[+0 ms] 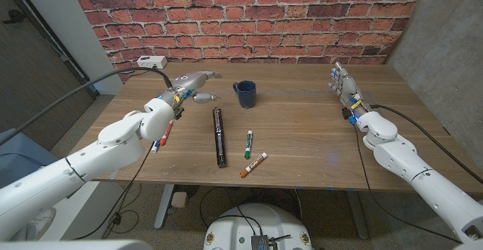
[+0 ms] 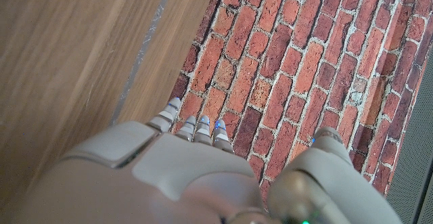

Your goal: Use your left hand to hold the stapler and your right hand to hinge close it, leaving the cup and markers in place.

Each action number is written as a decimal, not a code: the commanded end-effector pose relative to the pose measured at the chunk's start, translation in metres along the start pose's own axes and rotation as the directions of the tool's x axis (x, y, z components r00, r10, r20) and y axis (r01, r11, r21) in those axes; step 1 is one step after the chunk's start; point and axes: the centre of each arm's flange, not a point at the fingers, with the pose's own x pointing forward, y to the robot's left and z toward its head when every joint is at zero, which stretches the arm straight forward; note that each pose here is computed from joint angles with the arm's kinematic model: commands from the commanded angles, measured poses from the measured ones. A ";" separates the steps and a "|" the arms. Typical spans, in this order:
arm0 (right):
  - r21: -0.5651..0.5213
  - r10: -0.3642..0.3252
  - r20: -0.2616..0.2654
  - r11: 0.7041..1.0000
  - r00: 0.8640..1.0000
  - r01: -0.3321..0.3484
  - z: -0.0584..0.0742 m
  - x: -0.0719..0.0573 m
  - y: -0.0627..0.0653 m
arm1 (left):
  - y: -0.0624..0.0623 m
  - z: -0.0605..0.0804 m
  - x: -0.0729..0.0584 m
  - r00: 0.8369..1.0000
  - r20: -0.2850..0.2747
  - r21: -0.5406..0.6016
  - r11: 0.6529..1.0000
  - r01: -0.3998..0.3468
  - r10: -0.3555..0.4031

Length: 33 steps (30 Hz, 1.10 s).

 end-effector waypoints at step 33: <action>-0.007 -0.021 -0.013 1.000 1.000 0.021 -0.003 -0.001 -0.006 | 0.004 0.023 0.017 0.987 0.059 0.312 0.942 0.122 -0.148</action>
